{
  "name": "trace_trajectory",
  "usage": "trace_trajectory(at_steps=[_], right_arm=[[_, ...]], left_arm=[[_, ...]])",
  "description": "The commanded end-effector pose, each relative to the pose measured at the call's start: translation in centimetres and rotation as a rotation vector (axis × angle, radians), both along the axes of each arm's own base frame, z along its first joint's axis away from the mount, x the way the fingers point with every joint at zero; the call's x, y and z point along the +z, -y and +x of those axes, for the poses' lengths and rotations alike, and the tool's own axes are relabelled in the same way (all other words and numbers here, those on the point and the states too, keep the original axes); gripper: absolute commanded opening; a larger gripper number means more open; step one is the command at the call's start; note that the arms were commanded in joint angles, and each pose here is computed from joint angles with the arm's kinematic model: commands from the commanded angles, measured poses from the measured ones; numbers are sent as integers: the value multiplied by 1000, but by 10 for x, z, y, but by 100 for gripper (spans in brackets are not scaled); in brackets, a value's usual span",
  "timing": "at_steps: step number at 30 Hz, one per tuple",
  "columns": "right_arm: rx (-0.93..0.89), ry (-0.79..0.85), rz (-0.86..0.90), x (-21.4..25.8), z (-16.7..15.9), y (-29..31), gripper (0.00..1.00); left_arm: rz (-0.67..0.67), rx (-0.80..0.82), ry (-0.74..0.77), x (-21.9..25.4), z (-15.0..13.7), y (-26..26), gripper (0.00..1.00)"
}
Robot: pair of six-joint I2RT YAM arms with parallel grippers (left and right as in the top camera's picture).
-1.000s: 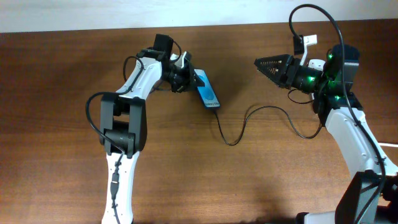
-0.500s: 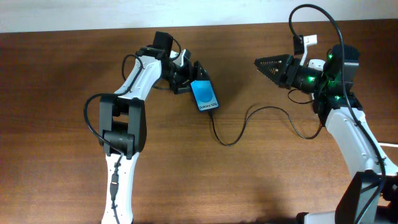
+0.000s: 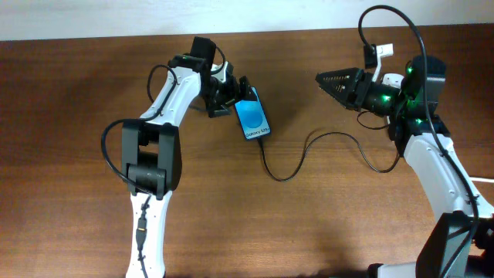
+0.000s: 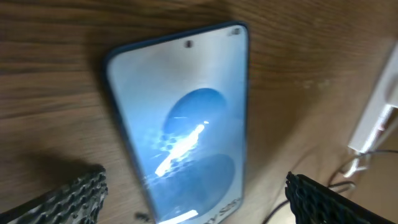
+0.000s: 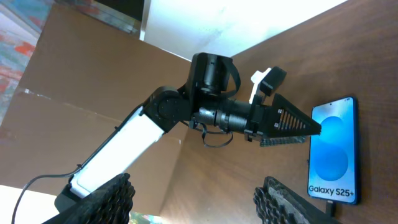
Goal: Plug charger to phone and switch on socket
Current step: 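Lower the phone with the left gripper and lay it flat on the table, then open the left gripper and lift it away from the phone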
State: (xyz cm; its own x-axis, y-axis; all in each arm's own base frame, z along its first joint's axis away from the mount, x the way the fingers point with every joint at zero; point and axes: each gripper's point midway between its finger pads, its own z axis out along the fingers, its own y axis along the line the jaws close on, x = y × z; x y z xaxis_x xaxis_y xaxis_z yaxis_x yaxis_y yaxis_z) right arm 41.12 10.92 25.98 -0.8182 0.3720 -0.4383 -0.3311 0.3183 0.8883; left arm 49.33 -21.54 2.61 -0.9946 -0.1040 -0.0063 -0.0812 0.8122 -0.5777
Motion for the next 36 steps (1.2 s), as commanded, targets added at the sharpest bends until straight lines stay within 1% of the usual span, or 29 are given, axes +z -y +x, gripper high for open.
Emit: trace_trajectory(at_steps=[1,5,14,24,30,34,36], right_arm=[[4,27,-12,5,-2,-2,68],[4,27,-12,5,-2,-2,68],[9,-10,-24,-5,-6,-2,70],[-1,-18,-24,-7,-5,1,72],[-24,-22,-17,-6,-3,14,72],[-22,-21,-16,-6,-3,14,72],[-22,-21,-16,-6,-3,14,72]], left_arm=[[209,40,-36,-41,-4,-37,99],[274,54,-13,-36,-1,-48,99],[395,85,72,-6,8,-70,99],[407,91,87,-1,10,-72,99],[475,104,94,-2,11,-84,99],[478,108,104,2,12,-85,99],[504,118,123,8,15,-89,99]])
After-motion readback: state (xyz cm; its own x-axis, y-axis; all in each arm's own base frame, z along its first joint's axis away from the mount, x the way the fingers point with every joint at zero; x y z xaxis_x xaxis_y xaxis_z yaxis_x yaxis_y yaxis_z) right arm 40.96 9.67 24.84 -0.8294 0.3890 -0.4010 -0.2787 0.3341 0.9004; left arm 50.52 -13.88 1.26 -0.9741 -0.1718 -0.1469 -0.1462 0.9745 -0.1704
